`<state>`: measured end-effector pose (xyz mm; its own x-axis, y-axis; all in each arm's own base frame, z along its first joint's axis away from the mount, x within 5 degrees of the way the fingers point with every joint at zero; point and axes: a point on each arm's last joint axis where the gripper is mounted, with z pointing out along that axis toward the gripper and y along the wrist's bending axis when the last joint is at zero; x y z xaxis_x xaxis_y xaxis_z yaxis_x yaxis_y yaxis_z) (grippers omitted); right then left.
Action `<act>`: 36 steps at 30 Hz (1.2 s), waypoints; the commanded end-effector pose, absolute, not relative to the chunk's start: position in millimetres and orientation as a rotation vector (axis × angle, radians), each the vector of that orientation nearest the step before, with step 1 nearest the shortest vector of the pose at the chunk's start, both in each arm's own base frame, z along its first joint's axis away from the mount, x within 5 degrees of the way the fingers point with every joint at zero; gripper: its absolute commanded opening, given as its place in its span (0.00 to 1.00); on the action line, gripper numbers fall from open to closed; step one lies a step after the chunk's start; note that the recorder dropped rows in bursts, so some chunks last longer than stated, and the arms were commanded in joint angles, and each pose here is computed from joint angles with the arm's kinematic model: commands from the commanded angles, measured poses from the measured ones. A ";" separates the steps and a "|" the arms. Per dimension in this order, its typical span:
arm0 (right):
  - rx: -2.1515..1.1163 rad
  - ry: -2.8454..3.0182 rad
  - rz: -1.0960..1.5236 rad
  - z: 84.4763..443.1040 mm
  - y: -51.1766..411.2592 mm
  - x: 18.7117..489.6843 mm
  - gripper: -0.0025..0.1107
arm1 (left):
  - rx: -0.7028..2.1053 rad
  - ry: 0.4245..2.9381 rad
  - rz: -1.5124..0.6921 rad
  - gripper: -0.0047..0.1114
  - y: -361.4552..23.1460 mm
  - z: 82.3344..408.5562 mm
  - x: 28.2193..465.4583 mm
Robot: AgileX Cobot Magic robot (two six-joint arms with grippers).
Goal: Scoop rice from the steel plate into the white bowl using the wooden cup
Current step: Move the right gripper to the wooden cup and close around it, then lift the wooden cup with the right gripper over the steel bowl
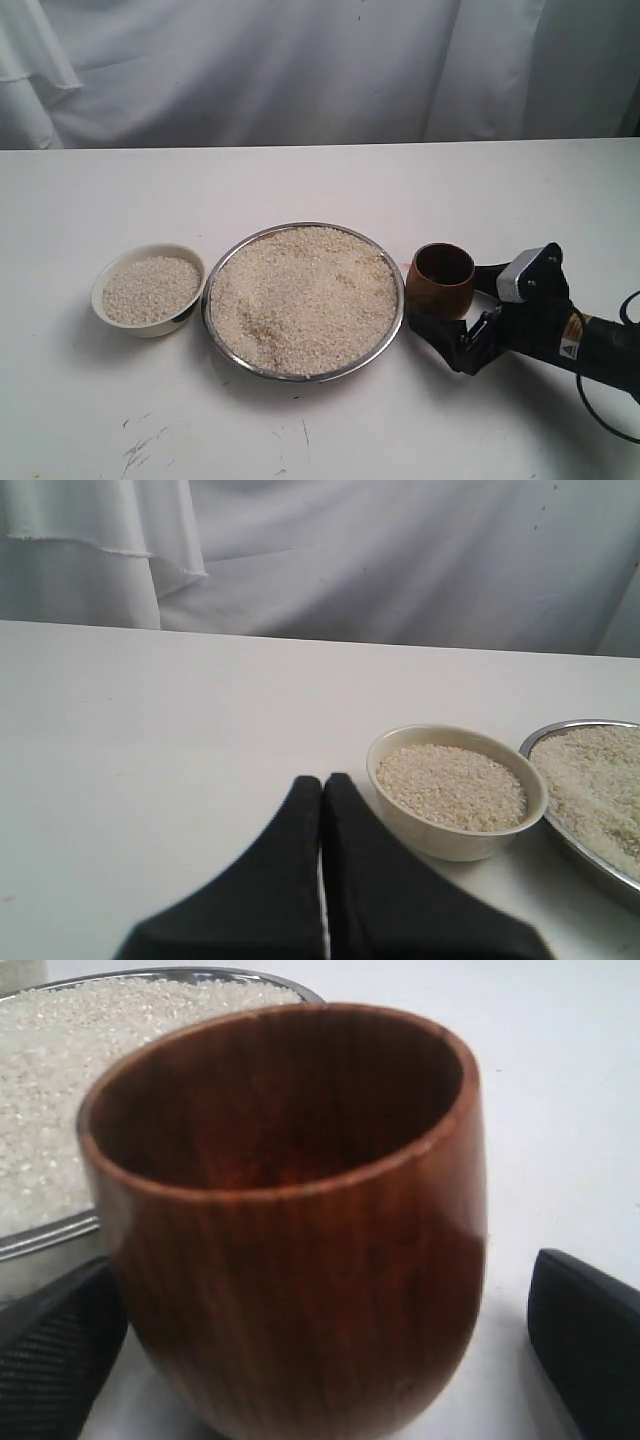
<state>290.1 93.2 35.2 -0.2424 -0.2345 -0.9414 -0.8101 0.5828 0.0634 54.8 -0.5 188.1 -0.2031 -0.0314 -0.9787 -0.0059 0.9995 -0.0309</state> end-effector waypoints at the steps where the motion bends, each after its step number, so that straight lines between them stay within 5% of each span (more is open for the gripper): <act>1: -0.856 1.758 0.709 36.9 93.4 291.9 0.87 | -0.030 1.768 -0.027 0.04 -0.5 187.4 54.7; 27: -0.808 1.794 0.861 40.0 98.4 295.7 0.42 | -0.030 1.768 -0.027 0.04 -0.5 187.4 54.7; 31: -0.832 1.784 0.859 39.9 98.8 294.8 0.27 | -0.030 1.768 -0.027 0.04 -0.5 187.4 54.7; 34: -0.835 1.764 0.845 46.4 98.8 296.8 0.02 | -0.030 1.768 -0.027 0.04 -0.5 187.4 54.7; 36: -0.788 1.735 0.788 59.8 96.6 304.2 0.02 | -0.030 1.768 -0.027 0.04 -0.5 187.4 54.7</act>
<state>296.9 97.2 42.5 -0.3262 -0.1616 -0.9314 -0.8107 0.5545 0.1877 54.8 -0.5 188.1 -0.2031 -0.0314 -0.9787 -0.0059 0.9995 -0.0309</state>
